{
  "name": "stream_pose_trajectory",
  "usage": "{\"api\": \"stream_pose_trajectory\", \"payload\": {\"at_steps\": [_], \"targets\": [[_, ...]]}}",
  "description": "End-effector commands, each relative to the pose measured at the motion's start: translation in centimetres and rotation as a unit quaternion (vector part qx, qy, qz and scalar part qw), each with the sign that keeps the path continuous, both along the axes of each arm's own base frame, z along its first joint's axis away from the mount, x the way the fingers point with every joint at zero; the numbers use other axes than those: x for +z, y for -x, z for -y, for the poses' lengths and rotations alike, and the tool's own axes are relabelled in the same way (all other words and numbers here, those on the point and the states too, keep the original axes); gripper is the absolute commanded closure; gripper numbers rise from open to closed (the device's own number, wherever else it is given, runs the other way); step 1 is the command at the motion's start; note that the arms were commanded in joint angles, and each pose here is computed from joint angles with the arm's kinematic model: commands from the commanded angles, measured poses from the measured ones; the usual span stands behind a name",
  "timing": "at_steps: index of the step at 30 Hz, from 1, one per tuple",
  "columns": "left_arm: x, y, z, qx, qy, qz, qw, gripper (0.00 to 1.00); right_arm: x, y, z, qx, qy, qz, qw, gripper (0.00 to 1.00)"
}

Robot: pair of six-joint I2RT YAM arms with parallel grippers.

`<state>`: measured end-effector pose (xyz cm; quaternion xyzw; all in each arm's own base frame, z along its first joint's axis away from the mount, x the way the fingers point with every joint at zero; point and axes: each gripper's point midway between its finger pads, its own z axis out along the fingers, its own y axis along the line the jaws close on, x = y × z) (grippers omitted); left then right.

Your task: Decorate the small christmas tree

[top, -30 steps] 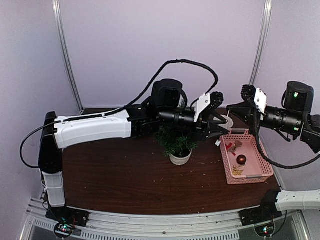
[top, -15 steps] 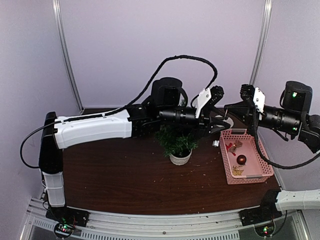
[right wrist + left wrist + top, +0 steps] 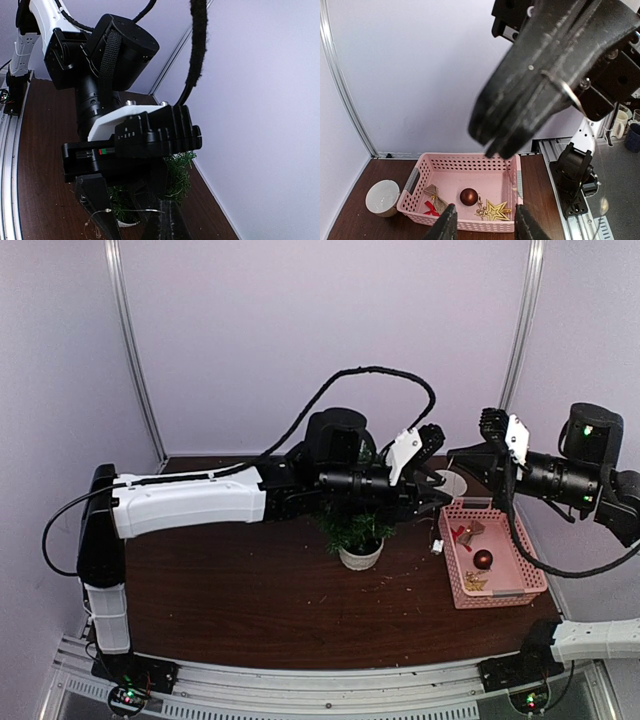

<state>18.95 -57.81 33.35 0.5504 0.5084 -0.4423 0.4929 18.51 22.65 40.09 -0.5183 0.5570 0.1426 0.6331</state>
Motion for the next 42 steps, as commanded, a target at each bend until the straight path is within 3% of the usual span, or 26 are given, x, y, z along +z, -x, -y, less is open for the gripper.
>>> {"api": "stream_pose_trajectory", "payload": {"at_steps": [1, 5, 10, 14, 31, 42], "targets": [[4.4, 0.9, -0.5, -0.009, 0.053, 0.019, 0.998, 0.62, 0.4, 0.2, -0.4, 0.007, -0.020, -0.002, 1.000, 1.00], [5.4, 0.8, -0.4, -0.005, 0.072, 0.004, 0.997, 0.70, 0.6, 0.3, -0.5, 0.010, -0.024, -0.003, 1.000, 1.00], [6.1, 0.8, -0.5, -0.005, 0.080, 0.011, 0.997, 0.88, 0.5, 0.4, -0.7, 0.015, -0.027, -0.007, 0.999, 1.00], [6.3, 1.7, -0.5, -0.030, 0.084, 0.005, 0.996, 0.76, 0.5, 0.3, -0.8, 0.015, -0.029, -0.006, 0.999, 1.00], [4.7, 3.9, -1.5, -0.086, 0.055, -0.002, 0.995, 0.56, 0.2, 0.4, -0.6, 0.013, -0.026, -0.008, 1.000, 1.00], [6.6, 2.4, -0.9, -0.048, 0.089, -0.018, 0.995, 0.69, 0.2, 0.6, -1.0, 0.024, -0.032, -0.018, 0.999, 1.00]]}}
